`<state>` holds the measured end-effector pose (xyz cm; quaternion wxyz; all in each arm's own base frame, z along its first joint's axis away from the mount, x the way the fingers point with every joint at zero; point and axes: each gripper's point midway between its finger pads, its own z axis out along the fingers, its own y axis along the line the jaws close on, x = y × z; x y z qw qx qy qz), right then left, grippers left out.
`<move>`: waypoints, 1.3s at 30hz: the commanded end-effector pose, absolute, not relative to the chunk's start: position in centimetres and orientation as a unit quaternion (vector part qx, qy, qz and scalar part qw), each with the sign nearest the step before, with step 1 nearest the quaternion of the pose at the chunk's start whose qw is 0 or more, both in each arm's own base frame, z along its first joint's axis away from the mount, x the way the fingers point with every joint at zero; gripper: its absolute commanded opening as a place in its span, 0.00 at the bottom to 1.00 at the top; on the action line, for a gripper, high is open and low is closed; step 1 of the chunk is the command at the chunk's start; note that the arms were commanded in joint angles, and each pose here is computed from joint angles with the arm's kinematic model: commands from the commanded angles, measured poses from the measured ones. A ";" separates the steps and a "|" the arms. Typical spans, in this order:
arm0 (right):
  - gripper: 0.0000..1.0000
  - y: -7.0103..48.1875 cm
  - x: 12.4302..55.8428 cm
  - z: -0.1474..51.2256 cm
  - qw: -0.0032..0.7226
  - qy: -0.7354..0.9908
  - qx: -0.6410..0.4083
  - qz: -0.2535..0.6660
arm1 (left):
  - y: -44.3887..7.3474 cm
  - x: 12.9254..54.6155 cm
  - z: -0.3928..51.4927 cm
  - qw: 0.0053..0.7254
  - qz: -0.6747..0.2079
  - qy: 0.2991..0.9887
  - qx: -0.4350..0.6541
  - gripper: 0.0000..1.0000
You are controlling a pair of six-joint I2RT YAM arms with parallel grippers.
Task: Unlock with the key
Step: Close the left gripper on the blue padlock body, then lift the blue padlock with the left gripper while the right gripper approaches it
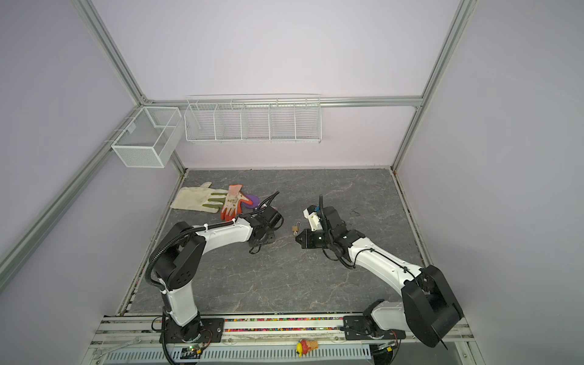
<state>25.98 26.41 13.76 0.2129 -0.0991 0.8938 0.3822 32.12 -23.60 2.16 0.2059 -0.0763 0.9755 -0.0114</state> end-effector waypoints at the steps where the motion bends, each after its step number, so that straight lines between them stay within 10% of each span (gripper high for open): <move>1: 0.06 26.6 26.1 14.0 0.219 0.892 -0.109 0.380 | -23.2 30.8 0.6 0.178 -0.009 0.981 -0.075 0.38; 27: 0.06 26.8 26.5 14.0 0.219 0.891 -0.101 0.384 | -21.5 28.6 -0.9 0.133 0.024 0.989 -0.055 0.34; 39: 0.06 26.8 26.4 14.1 0.220 0.891 -0.101 0.383 | -21.6 29.0 0.0 0.146 0.022 0.988 -0.048 0.15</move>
